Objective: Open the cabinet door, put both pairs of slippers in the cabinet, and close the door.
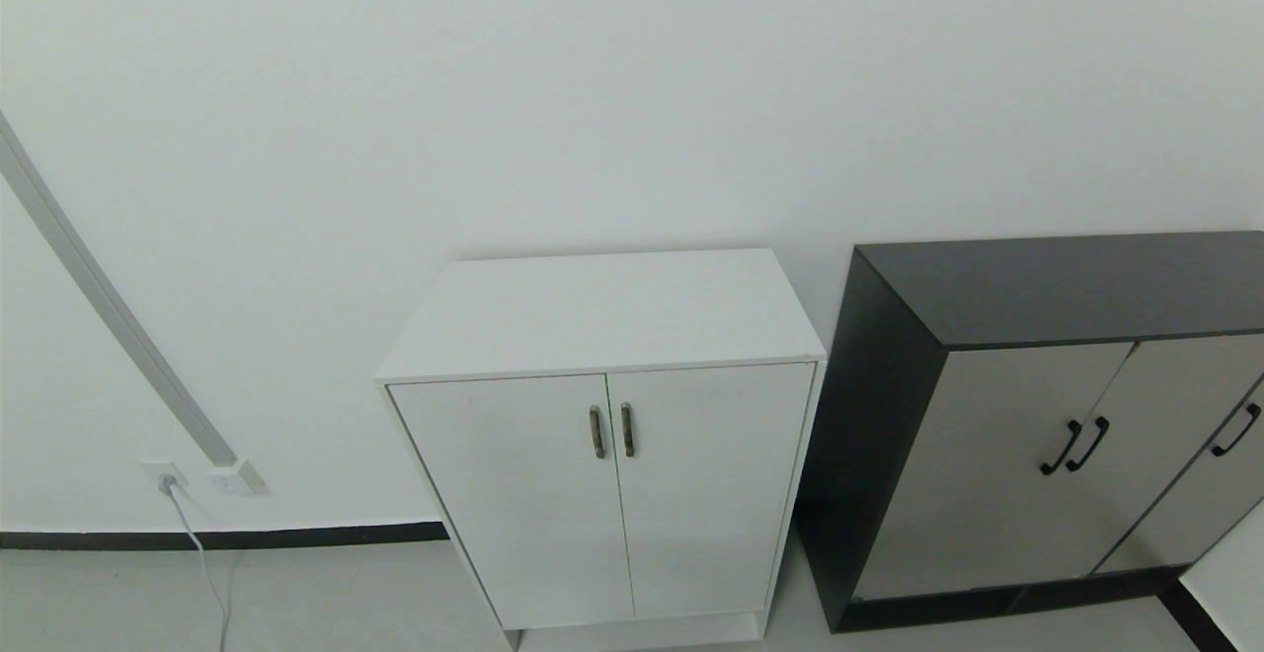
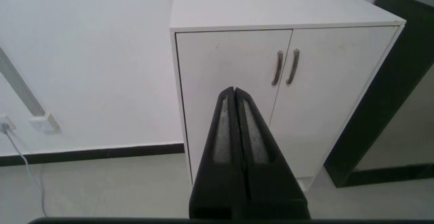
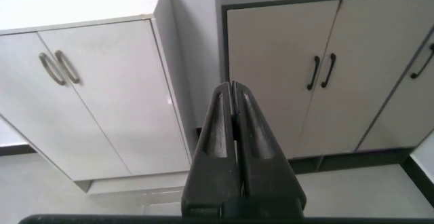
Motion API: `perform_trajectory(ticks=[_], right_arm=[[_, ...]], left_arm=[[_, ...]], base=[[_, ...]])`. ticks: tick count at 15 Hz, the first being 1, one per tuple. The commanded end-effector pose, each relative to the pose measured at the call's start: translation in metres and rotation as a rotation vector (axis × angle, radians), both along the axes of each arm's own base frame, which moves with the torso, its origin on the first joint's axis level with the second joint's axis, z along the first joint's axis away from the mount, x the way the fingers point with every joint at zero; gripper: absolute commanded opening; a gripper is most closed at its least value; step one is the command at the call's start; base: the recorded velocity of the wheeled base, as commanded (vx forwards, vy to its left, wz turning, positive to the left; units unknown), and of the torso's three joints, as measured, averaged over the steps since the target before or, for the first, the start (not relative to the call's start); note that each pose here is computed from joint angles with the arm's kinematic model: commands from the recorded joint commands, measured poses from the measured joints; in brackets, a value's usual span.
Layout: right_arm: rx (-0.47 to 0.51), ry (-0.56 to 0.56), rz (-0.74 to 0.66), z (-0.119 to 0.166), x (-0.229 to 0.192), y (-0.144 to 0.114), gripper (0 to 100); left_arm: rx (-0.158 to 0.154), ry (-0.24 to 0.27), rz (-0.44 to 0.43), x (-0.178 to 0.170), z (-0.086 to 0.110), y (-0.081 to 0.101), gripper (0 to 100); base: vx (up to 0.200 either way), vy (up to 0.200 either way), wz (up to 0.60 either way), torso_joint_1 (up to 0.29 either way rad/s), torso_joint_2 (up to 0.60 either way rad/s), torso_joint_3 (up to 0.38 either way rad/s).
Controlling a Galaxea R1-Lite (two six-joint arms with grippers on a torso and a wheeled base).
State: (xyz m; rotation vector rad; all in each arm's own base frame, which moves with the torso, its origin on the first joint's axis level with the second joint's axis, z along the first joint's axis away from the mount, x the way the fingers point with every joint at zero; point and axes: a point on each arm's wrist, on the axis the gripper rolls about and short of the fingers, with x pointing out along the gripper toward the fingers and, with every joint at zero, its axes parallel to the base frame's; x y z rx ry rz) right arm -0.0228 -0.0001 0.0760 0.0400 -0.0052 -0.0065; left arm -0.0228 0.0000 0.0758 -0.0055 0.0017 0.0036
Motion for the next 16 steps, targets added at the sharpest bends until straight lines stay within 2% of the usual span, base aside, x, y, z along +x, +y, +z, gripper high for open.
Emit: perform_trajectory(ticks=[1,16], right_arm=[[0.000,-0.001,-0.004,0.0001,0.0000,-0.0001,0],[-0.005,-0.001,0.000,0.0001,0.0000,0.0000,0]], left_arm=[[-0.001,0.000,0.001,0.0000,0.0000,0.0000,0],[-0.001,0.000,0.001,0.0000,0.0000,0.0000,0]], base=[[0.000,0.000,0.00,0.000,0.00,0.000],[0.000,0.000,0.00,0.000,0.00,0.000]])
